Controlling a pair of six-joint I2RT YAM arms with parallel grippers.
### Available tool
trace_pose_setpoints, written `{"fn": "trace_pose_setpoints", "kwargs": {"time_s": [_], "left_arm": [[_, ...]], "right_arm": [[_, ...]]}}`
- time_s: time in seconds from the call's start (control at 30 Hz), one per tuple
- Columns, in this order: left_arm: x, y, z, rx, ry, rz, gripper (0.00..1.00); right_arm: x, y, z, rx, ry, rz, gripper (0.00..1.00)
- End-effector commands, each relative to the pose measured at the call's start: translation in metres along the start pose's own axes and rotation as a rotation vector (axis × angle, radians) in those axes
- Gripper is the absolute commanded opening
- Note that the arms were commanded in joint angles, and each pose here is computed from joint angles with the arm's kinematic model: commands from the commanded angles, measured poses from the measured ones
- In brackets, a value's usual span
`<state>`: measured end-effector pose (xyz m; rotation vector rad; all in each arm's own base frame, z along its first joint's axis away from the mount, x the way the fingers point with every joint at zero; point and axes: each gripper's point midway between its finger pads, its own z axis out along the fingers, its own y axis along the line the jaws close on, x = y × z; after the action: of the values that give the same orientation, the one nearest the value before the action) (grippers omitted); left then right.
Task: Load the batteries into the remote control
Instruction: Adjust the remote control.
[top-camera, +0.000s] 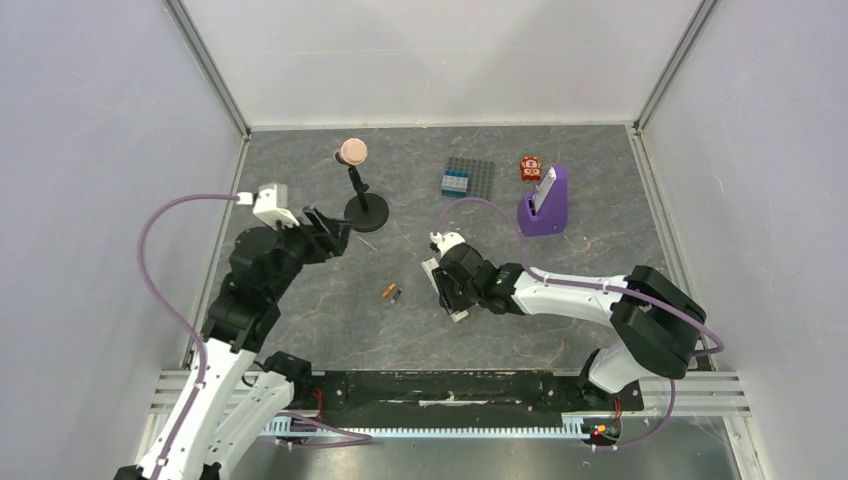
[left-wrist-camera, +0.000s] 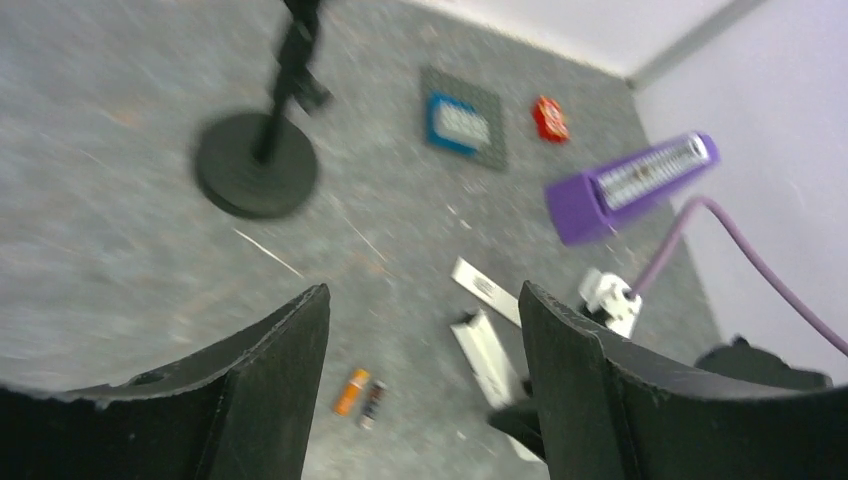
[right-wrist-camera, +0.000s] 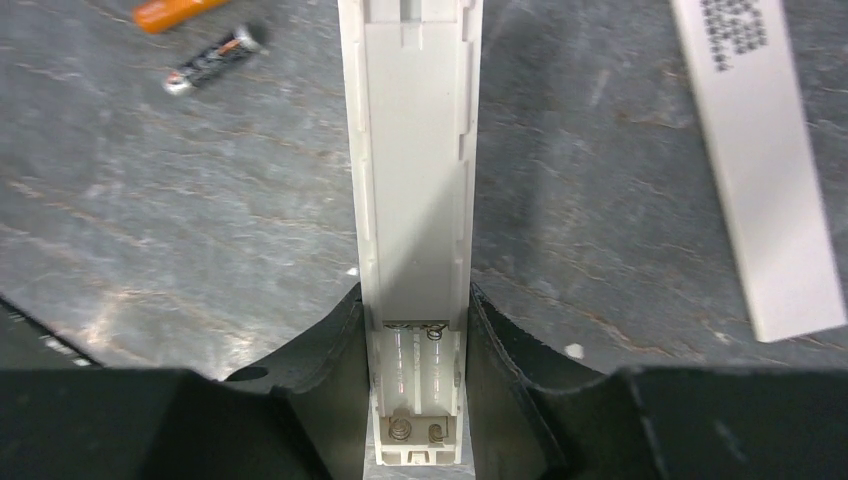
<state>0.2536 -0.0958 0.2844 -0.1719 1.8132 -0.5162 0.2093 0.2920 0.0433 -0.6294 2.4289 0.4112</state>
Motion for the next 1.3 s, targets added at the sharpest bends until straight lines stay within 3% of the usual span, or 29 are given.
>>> {"fn": "trace_pose_setpoints", "kwargs": {"time_s": [0.0,0.1,0.5,1.07,1.27], "left_arm": [[0.057,-0.053,0.008,0.303,0.192,-0.366,0.73],[0.078,-0.061,0.013,0.38,0.205,-0.486,0.72],[0.107,-0.061,0.026,0.351,0.21,-0.482,0.73],[0.102,-0.038,0.027,0.214,0.129,-0.472,0.73],[0.118,-0.053,0.036,0.263,0.238,-0.437,0.69]], "right_arm": [[-0.05,0.053,-0.023,-0.223,-0.129,0.081,0.24],[-0.063,0.072,-0.032,-0.274,-0.161,0.082,0.24],[-0.1,0.126,-0.055,-0.406,-0.213,0.097,0.24],[-0.118,0.124,-0.057,-0.38,-0.283,0.148,0.23],[-0.121,0.131,-0.059,-0.412,-0.287,0.129,0.23]]}}
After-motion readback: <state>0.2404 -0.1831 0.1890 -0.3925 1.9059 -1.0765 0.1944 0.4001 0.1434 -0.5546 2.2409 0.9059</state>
